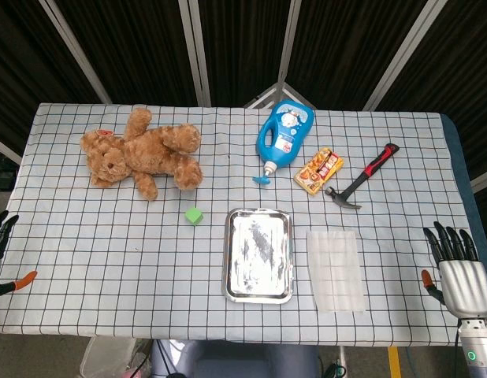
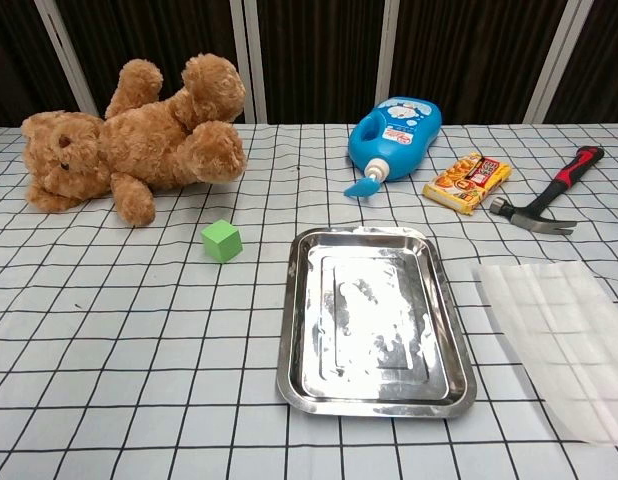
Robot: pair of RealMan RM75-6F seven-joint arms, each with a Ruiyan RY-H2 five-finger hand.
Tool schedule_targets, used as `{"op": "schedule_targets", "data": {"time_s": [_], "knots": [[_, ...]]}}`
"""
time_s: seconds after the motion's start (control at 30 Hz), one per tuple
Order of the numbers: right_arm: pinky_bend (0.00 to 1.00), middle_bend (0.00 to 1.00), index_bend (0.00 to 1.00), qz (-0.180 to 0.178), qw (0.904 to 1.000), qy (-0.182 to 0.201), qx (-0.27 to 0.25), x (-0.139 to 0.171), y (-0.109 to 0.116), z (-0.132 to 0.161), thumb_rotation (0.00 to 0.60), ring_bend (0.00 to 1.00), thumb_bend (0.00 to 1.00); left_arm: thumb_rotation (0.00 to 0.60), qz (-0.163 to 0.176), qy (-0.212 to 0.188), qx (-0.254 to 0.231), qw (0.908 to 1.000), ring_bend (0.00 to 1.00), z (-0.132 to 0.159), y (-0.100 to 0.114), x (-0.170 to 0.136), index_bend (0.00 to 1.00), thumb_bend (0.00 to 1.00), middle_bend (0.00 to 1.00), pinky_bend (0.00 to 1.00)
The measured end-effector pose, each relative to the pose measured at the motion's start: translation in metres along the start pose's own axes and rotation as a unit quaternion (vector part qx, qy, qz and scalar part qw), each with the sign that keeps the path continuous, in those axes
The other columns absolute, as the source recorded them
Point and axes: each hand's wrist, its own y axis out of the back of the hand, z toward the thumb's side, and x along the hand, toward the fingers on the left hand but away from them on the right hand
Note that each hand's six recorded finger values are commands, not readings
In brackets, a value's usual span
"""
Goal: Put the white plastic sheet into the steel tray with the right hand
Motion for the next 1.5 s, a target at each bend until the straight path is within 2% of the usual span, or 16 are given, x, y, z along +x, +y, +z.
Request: {"op": "schedule_targets", "data": {"time_s": [0.37,0.53,0.9,1.17,1.5], "knots": [[0.0,0.0,0.0,0.005,0.9998,0.018,-0.001,0.004,-0.003,0.009,0.6,0.0,0.44,0.6,0.003,-0.002,0.0,1.0,0.0,0.0,0.001,0.0,0.0,0.0,0.0,0.0],[0.0,0.0,0.0,0.021,0.9992,0.035,0.001,0.01,-0.013,0.022,0.6,0.0,0.43,0.6,0.004,-0.001,0.004,1.0,0.0,0.0,0.001,0.001,0.0,0.0,0.0,0.0],[0.0,0.0,0.02,0.08,0.9935,0.076,0.029,0.031,-0.058,0.067,0.6,0.0,0.43,0.6,0.004,-0.002,-0.001,1.0,0.0,-0.001,0.002,0.0,0.0,0.0,0.0,0.0],[0.0,0.0,0.0,0.129,0.9825,0.105,0.083,0.05,-0.102,0.082,0.6,0.0,0.42,0.6,0.004,-0.002,0.0,1.0,0.0,-0.001,0.002,0.001,0.0,0.0,0.0,0.0],[0.0,0.0,0.0,0.134,0.9806,0.111,0.091,0.055,-0.123,0.095,0.6,0.0,0.41,0.6,0.005,-0.002,-0.001,1.0,0.0,-0.001,0.002,0.001,0.0,0.0,0.0,0.0]]}}
